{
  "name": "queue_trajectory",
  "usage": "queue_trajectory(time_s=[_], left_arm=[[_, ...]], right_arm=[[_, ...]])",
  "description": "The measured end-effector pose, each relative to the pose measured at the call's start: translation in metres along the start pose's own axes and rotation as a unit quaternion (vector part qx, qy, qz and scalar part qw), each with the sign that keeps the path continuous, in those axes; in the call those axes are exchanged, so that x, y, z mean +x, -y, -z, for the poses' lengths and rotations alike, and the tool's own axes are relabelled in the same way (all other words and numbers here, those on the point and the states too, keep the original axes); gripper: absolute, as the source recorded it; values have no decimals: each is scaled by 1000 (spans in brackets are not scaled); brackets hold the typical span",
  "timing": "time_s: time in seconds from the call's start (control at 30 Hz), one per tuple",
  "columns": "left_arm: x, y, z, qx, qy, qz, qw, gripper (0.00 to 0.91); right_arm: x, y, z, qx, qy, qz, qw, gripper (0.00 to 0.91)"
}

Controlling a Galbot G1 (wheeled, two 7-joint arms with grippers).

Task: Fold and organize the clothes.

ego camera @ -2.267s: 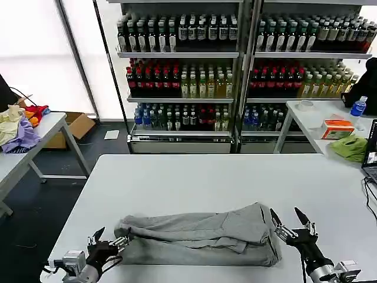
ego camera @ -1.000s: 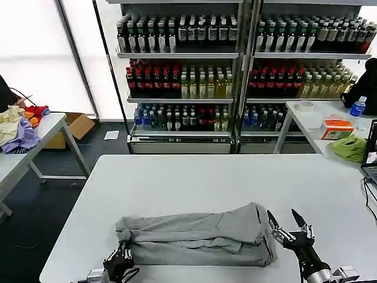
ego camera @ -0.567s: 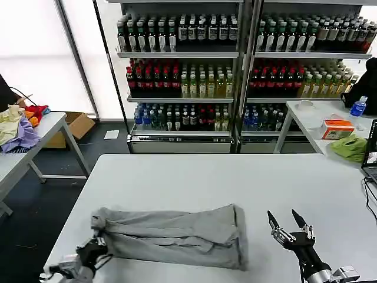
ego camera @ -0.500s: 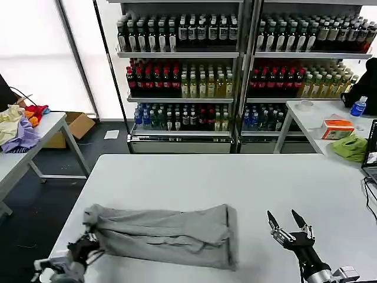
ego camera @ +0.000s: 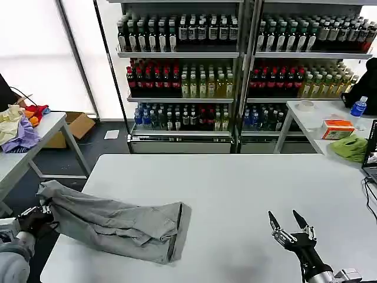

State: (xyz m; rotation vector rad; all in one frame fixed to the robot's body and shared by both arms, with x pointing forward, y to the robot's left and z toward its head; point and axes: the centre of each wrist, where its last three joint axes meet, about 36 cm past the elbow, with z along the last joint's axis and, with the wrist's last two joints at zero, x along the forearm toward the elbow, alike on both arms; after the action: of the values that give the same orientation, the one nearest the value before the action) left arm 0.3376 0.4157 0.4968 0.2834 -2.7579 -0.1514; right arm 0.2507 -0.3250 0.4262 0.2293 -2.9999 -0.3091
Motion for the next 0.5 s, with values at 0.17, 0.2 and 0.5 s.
queue_trajectory(time_s=[0.17, 0.2, 0.5], left_arm=[[17, 22, 22, -9, 23, -51, 998, 20], [21, 29, 25, -9, 28, -65, 997, 20], [58, 95, 25, -9, 34, -180, 983, 20]], right_arm=[[2, 1, 0, 0, -1, -2, 1000, 907], [2, 1, -1, 0, -1, -2, 1000, 907], [4, 3, -4, -2, -4, -3, 1000, 907]])
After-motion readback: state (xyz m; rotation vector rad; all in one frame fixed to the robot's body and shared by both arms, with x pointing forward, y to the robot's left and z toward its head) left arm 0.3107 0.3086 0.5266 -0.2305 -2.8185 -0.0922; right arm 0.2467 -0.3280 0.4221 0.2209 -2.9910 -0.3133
